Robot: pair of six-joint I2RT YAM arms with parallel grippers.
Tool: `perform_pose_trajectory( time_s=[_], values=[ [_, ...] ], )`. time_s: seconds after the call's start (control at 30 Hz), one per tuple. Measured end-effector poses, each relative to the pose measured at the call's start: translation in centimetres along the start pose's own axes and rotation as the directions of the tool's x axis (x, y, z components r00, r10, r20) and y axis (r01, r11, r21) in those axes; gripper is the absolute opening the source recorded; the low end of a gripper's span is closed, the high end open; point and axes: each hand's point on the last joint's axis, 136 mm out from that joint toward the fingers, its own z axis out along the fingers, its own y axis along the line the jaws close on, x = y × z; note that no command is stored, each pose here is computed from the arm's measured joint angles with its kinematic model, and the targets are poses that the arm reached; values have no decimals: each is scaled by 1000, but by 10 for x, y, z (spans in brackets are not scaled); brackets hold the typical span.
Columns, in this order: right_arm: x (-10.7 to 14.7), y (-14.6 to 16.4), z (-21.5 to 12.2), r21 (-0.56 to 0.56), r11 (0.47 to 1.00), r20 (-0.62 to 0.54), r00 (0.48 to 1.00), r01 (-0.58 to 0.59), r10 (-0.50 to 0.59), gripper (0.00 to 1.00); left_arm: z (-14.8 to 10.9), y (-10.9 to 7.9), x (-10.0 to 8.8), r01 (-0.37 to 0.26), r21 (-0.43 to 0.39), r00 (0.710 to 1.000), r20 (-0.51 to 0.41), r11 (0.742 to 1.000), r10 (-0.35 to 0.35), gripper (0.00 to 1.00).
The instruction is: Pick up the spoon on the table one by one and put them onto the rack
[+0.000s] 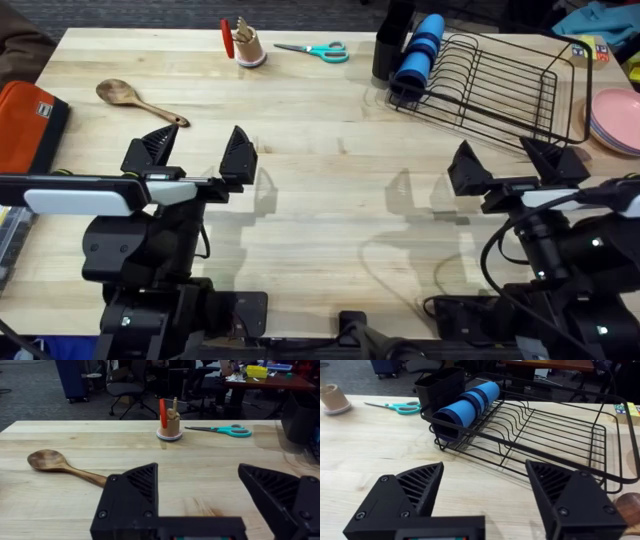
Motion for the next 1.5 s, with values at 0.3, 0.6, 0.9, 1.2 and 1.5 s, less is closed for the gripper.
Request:
perform_pose_trajectory(
  time_s=[0.3, 0.6, 0.9, 1.2, 1.5],
  values=[
    [1, 0, 0, 0, 1000, -6, 1000, 0, 0, 993, 0, 0, 1, 0, 0, 1000, -4, 1000, 0, 994],
    [1, 0, 0, 0, 1000, -6, 1000, 1, -1, 993, 0, 0, 1, 0, 0, 1000, -4, 1000, 0, 993],
    [9, 1, -8, 6, 996, -109, 990, -88, 88, 993, -6, 0, -8, 8, -2, 996, -84, 1000, -8, 993],
    [-46, 1, -36, 18, 994, -215, 971, -108, 109, 993, 9, -1, -64, 9, -7, 967, -253, 1000, -11, 993],
    [-103, 1, -32, 26, 993, -285, 952, -111, 114, 993, 45, -2, -110, 9, -9, 923, -384, 1000, -12, 993]
  ],
)
